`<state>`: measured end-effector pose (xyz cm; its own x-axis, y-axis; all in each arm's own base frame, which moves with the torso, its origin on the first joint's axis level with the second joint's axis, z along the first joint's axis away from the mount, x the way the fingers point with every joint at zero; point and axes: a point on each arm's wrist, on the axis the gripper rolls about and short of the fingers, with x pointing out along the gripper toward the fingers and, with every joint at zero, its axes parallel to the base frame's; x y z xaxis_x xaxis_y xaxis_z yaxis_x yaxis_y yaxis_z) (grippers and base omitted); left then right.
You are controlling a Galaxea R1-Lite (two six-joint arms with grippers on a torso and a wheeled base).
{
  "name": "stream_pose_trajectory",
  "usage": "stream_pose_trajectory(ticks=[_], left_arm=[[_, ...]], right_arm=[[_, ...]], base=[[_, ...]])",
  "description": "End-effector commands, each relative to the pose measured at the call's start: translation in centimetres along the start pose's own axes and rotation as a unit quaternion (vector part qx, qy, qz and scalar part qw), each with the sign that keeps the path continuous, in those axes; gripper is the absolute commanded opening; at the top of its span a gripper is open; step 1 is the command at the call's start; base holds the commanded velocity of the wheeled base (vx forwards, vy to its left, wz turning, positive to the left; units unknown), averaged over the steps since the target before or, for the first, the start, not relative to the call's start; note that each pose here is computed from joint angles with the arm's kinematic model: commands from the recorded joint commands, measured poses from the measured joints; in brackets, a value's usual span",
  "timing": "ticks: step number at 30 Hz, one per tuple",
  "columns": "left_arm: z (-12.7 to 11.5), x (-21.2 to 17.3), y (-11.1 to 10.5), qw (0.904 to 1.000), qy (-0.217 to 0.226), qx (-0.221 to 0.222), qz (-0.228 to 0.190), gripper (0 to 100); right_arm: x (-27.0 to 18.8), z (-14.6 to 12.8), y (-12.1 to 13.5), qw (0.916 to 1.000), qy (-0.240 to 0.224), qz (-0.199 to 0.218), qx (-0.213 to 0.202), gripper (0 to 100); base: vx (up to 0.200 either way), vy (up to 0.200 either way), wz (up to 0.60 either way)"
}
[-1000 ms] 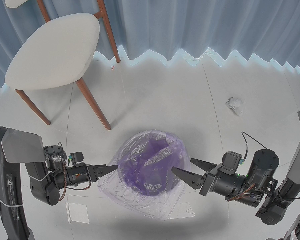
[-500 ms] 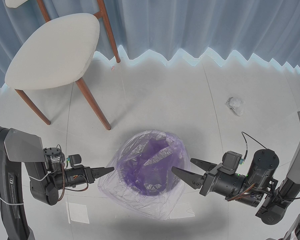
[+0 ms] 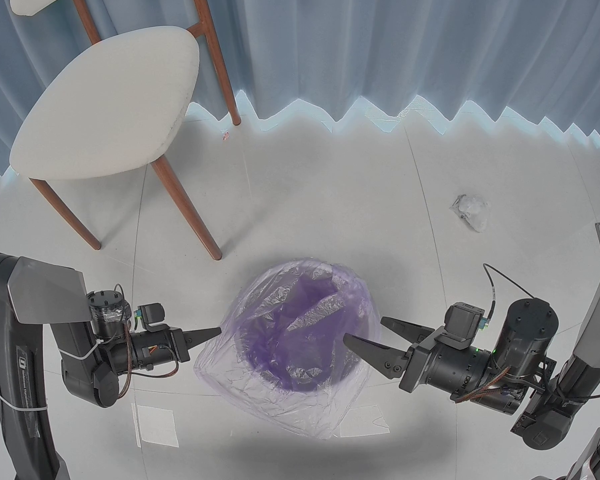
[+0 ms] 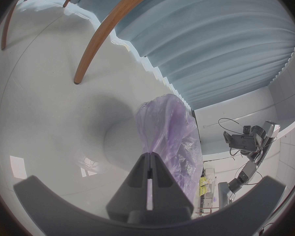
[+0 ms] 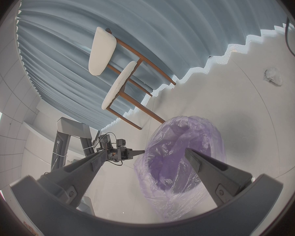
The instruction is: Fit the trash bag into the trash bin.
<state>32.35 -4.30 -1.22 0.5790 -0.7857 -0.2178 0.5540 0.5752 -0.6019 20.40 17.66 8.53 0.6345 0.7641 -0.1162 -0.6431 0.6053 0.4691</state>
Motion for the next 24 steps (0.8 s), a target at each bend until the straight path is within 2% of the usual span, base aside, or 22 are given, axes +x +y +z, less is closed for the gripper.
stream_pose_trajectory(ticks=[1,7,10,18,22,23,24], left_arm=[[0.8,-0.2,-0.6,0.9999,-0.01,0.012,-0.005,0],[1.9,-0.2,-1.0,0.9994,-0.026,0.022,-0.007,0],[2.6,0.2,-0.2,0.9988,-0.046,0.014,0.01,0],[3.2,1.7,1.2,0.9929,-0.092,-0.053,0.055,0],[3.8,2.4,1.9,0.9824,-0.129,-0.111,0.077,0],[3.8,2.4,1.9,0.9824,-0.129,-0.111,0.077,0],[4.3,2.9,2.4,0.9742,-0.158,-0.132,0.093,0]], right_arm=[[0.0,0.1,0.1,1.0,-0.006,0.005,-0.001,100],[0.0,0.1,0.2,1.0,-0.006,0.007,-0.002,100],[0.0,0.0,0.4,1.0,-0.005,0.008,-0.002,100],[0.0,0.0,0.4,1.0,-0.005,0.008,-0.002,100],[0.0,0.0,0.4,1.0,-0.005,0.008,-0.002,100],[0.0,0.0,0.4,1.0,-0.005,0.008,-0.002,100],[0.1,0.0,0.3,1.0,-0.007,0.005,-0.002,100]], base=[[0.0,0.0,0.0],[0.0,0.0,0.0],[0.0,0.0,0.0],[0.0,0.0,0.0],[0.0,0.0,0.0],[0.0,0.0,0.0],[0.0,0.0,0.0]])
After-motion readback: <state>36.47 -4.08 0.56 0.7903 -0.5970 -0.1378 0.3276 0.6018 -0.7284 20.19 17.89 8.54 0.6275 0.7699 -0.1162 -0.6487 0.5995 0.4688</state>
